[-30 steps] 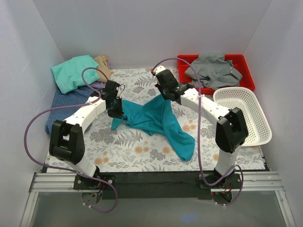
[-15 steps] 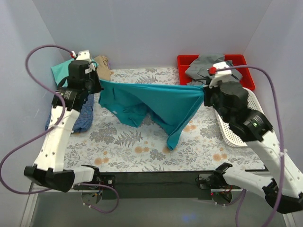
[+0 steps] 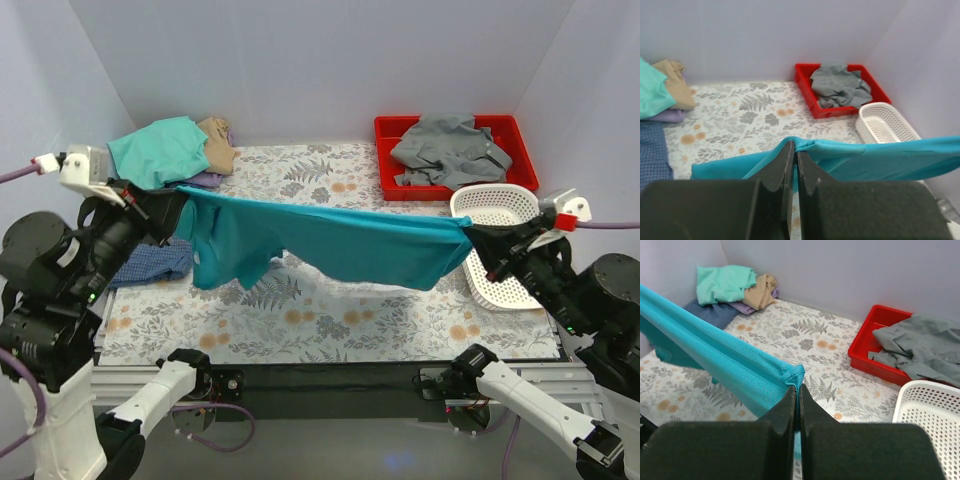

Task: Fold and stack the t-shirts
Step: Flatten the tshirt out, then fold the tshirt

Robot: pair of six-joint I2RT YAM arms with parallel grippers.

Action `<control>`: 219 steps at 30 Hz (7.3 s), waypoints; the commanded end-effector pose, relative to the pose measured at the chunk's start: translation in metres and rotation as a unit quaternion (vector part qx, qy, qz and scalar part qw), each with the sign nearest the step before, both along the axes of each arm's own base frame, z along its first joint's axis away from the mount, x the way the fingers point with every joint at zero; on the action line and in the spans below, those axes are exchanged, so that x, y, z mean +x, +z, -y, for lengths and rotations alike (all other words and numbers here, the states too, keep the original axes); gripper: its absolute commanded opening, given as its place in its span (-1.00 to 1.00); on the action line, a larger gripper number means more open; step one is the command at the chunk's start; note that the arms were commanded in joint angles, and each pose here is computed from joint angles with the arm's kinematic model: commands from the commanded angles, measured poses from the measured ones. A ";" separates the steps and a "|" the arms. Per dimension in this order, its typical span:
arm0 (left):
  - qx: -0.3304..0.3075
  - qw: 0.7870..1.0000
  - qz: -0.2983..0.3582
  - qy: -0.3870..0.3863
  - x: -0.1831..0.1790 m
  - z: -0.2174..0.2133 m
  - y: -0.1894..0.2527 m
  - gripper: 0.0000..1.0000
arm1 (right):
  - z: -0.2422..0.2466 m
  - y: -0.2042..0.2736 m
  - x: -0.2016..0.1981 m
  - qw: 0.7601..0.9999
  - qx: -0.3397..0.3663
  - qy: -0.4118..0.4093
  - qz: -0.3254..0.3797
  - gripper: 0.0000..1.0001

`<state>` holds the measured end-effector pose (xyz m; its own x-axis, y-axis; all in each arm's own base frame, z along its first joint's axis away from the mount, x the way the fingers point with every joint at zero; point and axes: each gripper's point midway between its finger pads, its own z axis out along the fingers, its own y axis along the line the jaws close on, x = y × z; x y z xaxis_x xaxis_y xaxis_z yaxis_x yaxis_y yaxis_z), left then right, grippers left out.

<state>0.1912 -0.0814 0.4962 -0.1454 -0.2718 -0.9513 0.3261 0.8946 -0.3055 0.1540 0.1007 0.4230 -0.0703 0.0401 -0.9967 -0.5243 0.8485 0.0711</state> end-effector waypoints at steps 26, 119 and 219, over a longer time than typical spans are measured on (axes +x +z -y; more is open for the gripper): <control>0.132 0.948 -0.243 0.161 0.115 -0.038 -0.189 -1.00 | -0.023 -0.100 0.134 0.963 -0.194 -0.164 -0.094 -0.97; 0.096 0.883 -0.451 0.091 0.259 0.049 -0.405 -0.40 | -0.043 -0.317 0.204 0.898 -0.172 -0.103 -0.393 -0.17; -0.019 0.858 -0.510 0.065 0.230 0.004 -0.438 -0.13 | -0.024 -0.362 0.191 0.852 0.099 -0.110 -0.502 -0.17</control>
<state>0.4093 -0.0819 0.0463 -0.8722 -0.3838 -0.3033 -0.2617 0.8900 -0.3734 0.3310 0.1109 0.0398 -0.8840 0.2846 -0.3709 0.0938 0.8852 0.4557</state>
